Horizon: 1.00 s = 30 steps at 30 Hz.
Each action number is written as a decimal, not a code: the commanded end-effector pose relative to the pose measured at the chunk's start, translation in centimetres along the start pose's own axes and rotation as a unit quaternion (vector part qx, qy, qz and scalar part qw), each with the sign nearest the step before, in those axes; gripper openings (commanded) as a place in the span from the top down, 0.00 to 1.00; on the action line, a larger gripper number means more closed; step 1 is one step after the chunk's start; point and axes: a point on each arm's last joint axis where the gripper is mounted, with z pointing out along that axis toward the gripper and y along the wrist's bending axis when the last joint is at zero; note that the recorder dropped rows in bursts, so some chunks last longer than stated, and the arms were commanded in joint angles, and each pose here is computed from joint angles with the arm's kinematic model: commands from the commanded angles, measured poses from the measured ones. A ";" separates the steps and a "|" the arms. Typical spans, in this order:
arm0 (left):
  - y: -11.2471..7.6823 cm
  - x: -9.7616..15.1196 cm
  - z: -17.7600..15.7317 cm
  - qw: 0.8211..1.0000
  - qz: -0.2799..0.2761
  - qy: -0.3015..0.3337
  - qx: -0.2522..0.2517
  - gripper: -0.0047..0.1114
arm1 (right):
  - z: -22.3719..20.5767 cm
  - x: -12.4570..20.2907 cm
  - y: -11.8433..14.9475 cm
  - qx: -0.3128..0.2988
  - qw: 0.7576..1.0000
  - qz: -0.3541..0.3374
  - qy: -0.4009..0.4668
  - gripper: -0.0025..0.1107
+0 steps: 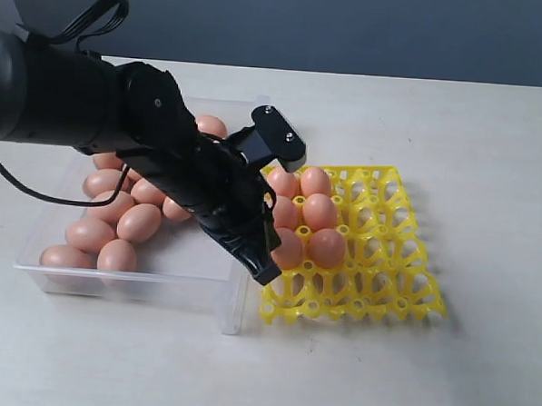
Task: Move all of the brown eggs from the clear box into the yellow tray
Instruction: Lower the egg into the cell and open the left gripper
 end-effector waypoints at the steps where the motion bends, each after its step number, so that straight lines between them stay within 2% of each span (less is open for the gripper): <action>1: 0.0 0.1 0.8 1.000 -0.001 -0.005 0.011 0.95 | 0.0 -0.2 0.0 -0.001 1.000 -0.001 -0.008 0.97; 17: 0.7 -0.1 1.5 1.000 -0.001 -0.023 -0.020 0.95 | 0.0 -0.2 0.0 -0.001 1.000 -0.001 -0.008 0.97; 22: 0.3 -0.5 0.1 0.999 0.016 -0.029 -0.017 0.95 | 0.0 -0.2 0.0 -0.001 1.000 -0.001 -0.008 0.97; 27: 0.1 -1.4 -1.9 0.996 0.038 -0.064 -0.039 0.95 | 0.0 -0.2 0.0 -0.001 1.000 -0.001 -0.008 0.97; 30: 0.2 -1.8 -2.2 0.995 0.023 -0.083 -0.046 0.95 | 0.0 -0.2 0.0 -0.001 1.000 -0.001 -0.008 0.97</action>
